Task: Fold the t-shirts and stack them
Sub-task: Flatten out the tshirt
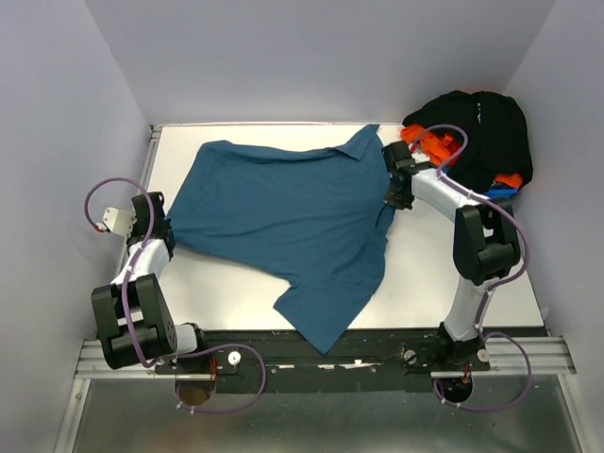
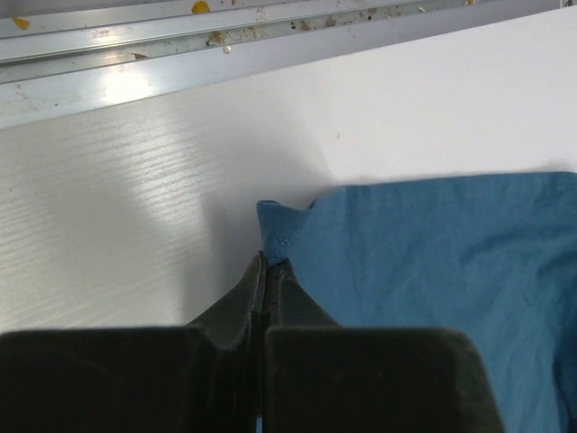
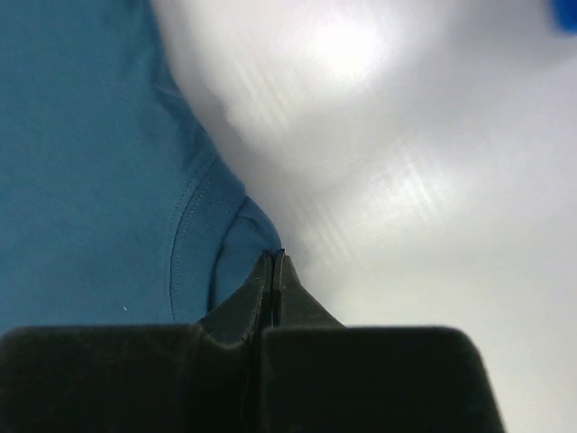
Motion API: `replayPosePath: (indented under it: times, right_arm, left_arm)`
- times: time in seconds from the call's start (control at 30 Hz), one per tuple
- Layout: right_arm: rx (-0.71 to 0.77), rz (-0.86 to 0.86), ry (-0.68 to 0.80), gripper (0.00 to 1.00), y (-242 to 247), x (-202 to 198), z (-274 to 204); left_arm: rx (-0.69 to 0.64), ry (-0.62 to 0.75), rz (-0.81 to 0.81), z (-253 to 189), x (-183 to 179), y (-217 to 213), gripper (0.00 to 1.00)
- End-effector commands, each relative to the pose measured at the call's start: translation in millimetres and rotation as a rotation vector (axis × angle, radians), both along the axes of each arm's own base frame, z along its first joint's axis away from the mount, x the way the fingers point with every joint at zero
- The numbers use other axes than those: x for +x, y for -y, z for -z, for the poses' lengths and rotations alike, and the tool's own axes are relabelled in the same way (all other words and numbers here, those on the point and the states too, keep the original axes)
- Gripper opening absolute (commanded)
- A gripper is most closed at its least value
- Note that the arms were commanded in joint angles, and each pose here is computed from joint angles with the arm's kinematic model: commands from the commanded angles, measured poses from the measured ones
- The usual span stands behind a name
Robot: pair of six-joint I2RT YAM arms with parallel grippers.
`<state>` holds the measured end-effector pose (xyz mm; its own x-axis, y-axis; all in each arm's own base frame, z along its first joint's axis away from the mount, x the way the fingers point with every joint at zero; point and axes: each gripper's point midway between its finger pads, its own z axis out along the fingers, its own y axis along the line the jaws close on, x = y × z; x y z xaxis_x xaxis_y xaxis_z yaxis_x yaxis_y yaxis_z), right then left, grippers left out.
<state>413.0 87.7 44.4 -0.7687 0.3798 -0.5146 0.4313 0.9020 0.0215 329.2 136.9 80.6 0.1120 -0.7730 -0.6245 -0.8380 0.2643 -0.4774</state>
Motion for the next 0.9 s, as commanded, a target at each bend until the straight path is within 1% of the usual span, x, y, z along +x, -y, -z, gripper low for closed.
replayPosePath:
  times: [0.0, 0.03, 0.07, 0.1, 0.13, 0.2, 0.3, 0.33, 0.47, 0.63, 0.77, 0.87]
  right_arm:
    - [-0.195, 0.04, 0.087, 0.05, 41.6, 13.9, -65.6]
    - [-0.189, -0.003, 0.083, 0.21, 35.0, 17.6, -68.1]
    - [-0.193, -0.046, 0.066, 0.45, 27.7, 19.1, -65.8]
    - [-0.199, -0.067, 0.045, 0.63, 21.9, 18.9, -64.1]
    - [-0.209, -0.086, 0.013, 0.68, 17.3, 16.3, -58.0]
    - [-0.19, -0.1, -0.016, 0.68, 12.1, 12.7, -48.3]
    - [-0.15, -0.112, 0.022, 0.65, 8.4, 10.5, -44.8]
    - [-0.141, -0.109, 0.029, 0.62, 9.3, 9.6, -44.3]
    - [-0.096, -0.115, 0.035, 0.42, 10.8, 18.3, -43.0]
    - [-0.01, -0.156, -0.009, 0.3, -2.3, 30.4, -24.0]
    - [0.05, -0.144, -0.068, 0.3, -12.7, 27.7, -1.3]
    - [0.128, -0.174, -0.042, 0.3, -28.9, 32.4, -1.0]
  left_arm:
    - [0.003, 0.033, 0.015, -1.2, 4.4, -0.8, 0.0]
    - [0.002, 0.038, 0.02, -1.6, 5.8, -0.1, 0.0]
    - [0.0, 0.038, 0.025, -1.0, 6.5, 0.5, 0.0]
    - [-0.001, 0.033, 0.027, 0.3, 6.7, 1.0, 0.0]
    - [-0.002, 0.029, 0.029, 1.1, 6.8, 1.2, 0.0]
    - [-0.004, 0.018, 0.027, 3.9, 5.5, 0.7, 0.0]
    - [0.002, 0.014, 0.027, 3.6, 5.1, -0.1, 0.0]
    - [0.006, 0.013, 0.026, 2.9, 4.9, -0.4, 0.0]
    - [0.057, -0.022, -0.039, -3.2, -3.5, -18.9, 0.0]
    - [0.07, -0.024, -0.083, -8.6, -8.0, -34.1, 0.0]
    - [0.061, -0.013, -0.104, -7.2, -8.5, -36.7, 0.0]
    - [0.057, -0.004, -0.109, -8.2, -7.6, -39.2, 0.0]
